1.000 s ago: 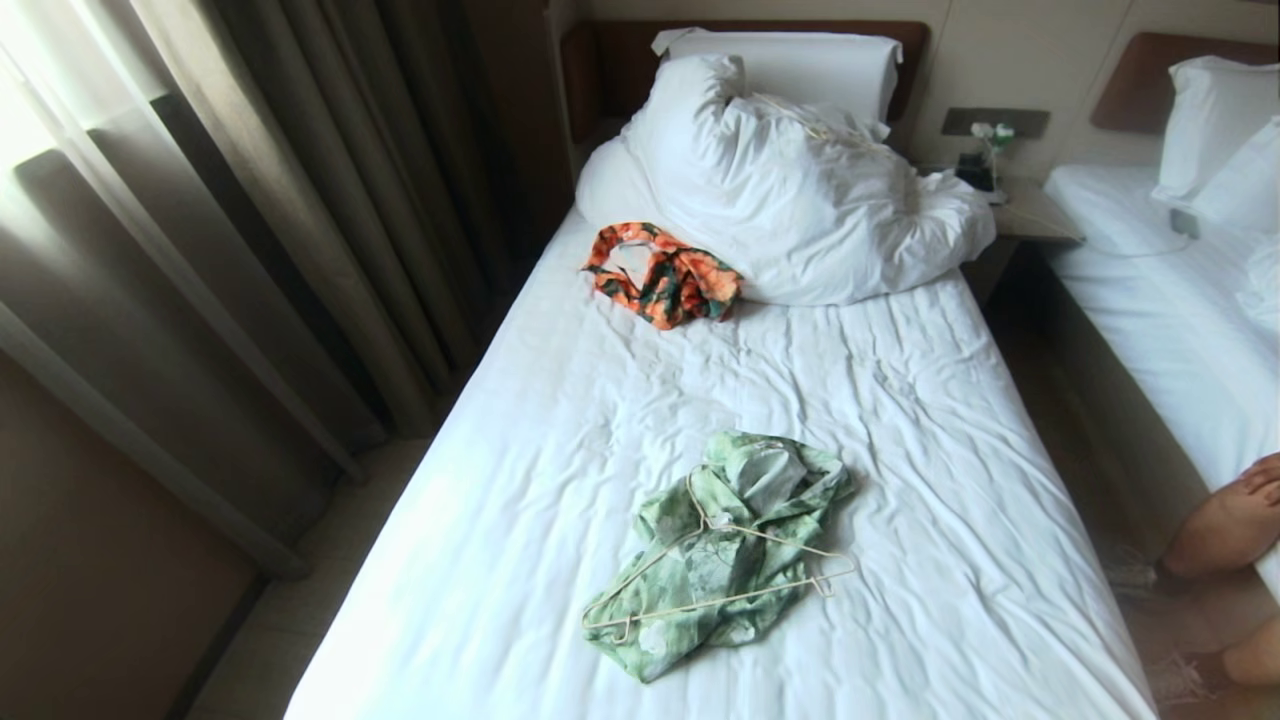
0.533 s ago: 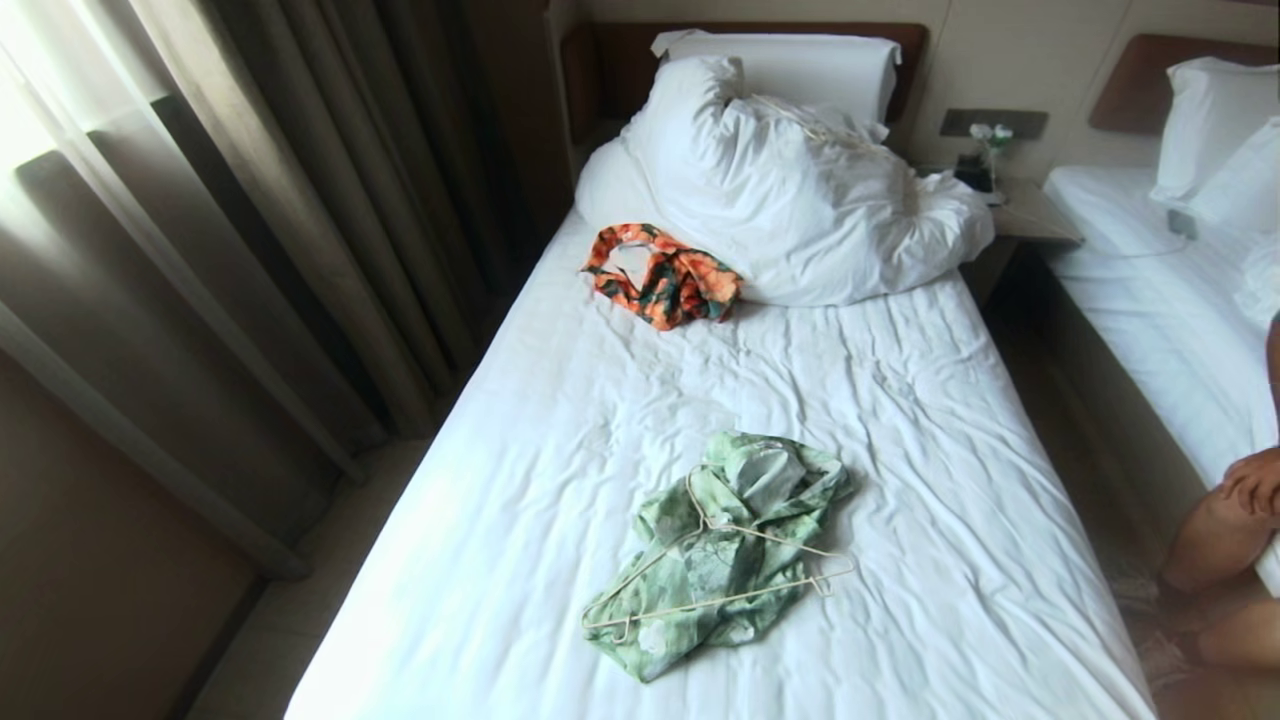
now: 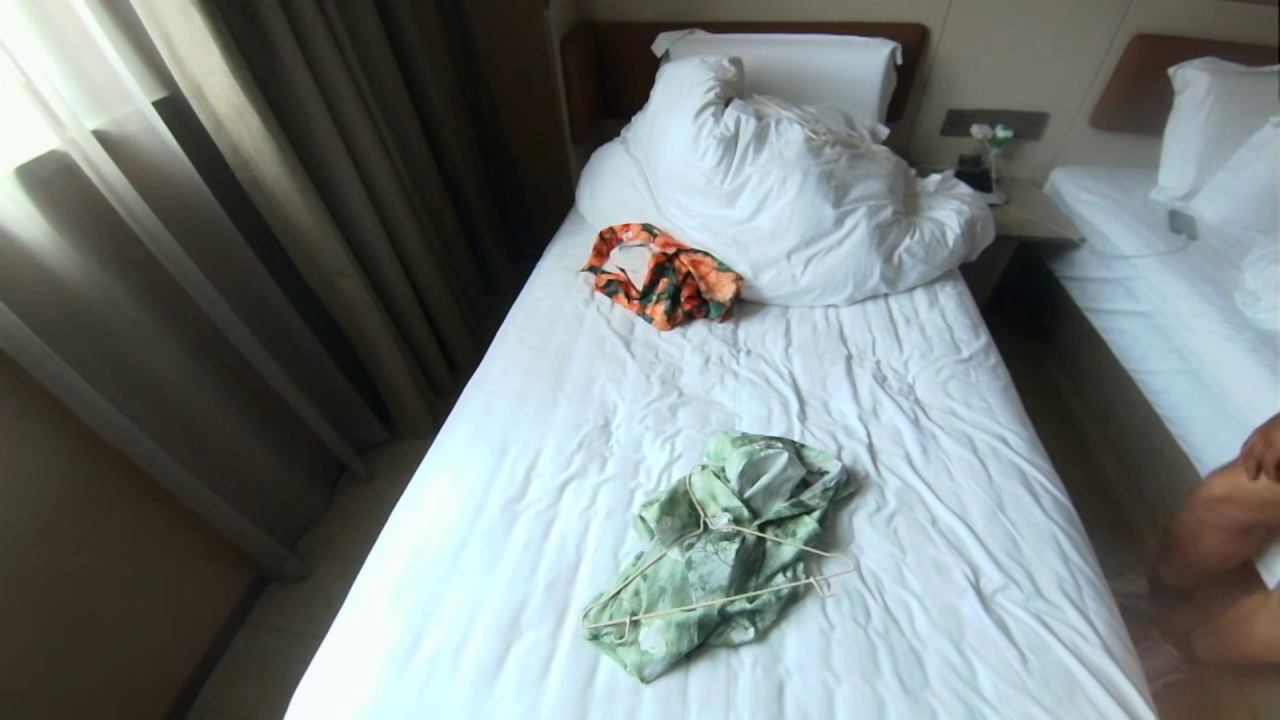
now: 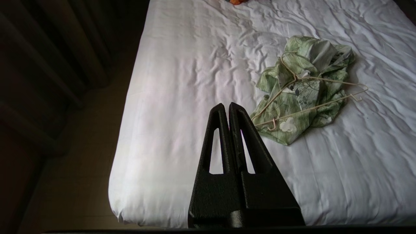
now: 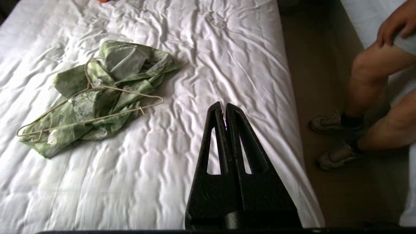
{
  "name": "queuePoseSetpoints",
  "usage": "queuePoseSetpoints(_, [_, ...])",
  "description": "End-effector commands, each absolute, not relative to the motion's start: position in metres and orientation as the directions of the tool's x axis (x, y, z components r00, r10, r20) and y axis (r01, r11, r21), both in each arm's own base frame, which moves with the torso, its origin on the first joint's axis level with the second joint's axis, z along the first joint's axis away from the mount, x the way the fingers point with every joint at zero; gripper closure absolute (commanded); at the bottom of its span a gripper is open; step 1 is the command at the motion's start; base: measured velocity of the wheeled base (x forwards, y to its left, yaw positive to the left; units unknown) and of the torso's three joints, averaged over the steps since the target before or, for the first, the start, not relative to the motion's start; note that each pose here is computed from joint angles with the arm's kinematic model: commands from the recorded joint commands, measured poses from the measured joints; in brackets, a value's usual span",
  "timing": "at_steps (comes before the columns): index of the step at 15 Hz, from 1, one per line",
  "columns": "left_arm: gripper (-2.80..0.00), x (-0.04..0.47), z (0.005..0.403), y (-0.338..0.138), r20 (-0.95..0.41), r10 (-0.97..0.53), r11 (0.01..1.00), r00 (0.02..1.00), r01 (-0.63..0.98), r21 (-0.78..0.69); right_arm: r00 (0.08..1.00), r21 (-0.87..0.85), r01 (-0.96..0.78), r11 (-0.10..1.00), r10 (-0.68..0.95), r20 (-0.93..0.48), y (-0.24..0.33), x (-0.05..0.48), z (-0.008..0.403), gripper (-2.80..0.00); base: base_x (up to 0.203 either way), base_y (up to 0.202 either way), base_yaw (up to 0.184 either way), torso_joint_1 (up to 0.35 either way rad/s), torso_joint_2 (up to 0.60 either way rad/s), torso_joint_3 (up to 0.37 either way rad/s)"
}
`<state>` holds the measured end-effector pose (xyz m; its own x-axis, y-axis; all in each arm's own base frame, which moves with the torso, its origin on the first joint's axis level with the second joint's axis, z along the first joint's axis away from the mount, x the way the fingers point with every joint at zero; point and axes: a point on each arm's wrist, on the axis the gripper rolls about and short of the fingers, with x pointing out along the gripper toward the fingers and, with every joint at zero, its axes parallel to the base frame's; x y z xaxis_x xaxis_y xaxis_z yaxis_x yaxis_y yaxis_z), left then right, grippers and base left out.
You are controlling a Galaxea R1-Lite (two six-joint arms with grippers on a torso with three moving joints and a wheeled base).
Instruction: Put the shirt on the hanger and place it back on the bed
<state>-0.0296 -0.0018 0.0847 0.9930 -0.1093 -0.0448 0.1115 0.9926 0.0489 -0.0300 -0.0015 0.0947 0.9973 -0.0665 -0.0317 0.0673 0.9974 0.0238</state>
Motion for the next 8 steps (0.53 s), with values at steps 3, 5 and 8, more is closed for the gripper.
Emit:
queuePoseSetpoints(3, [0.0,-0.029,0.0826,-0.0019,-0.052,-0.113,0.991,0.992,0.116,0.07,1.0,-0.023,0.021,1.0,-0.021,0.002,-0.0002,-0.0228,0.0752,0.0,0.0,0.0,0.0,0.0,0.0,0.0])
queuePoseSetpoints(5, [0.0,-0.0275,0.079,-0.0017,-0.057,-0.105,0.986,0.993,0.111,0.124,1.0,-0.035,0.012,0.999,-0.012,0.002,0.0,-0.0228,0.0752,0.0,0.0,0.0,0.0,0.0,0.0,0.0])
queuePoseSetpoints(8, [0.0,-0.0233,0.0753,-0.0009,-0.012,-0.066,0.985,0.998,0.067,0.161,1.0,-0.044,0.011,0.999,-0.011,0.0,0.0,-0.0228,0.075,0.0,0.0,0.0,0.0,0.0,0.0,0.0])
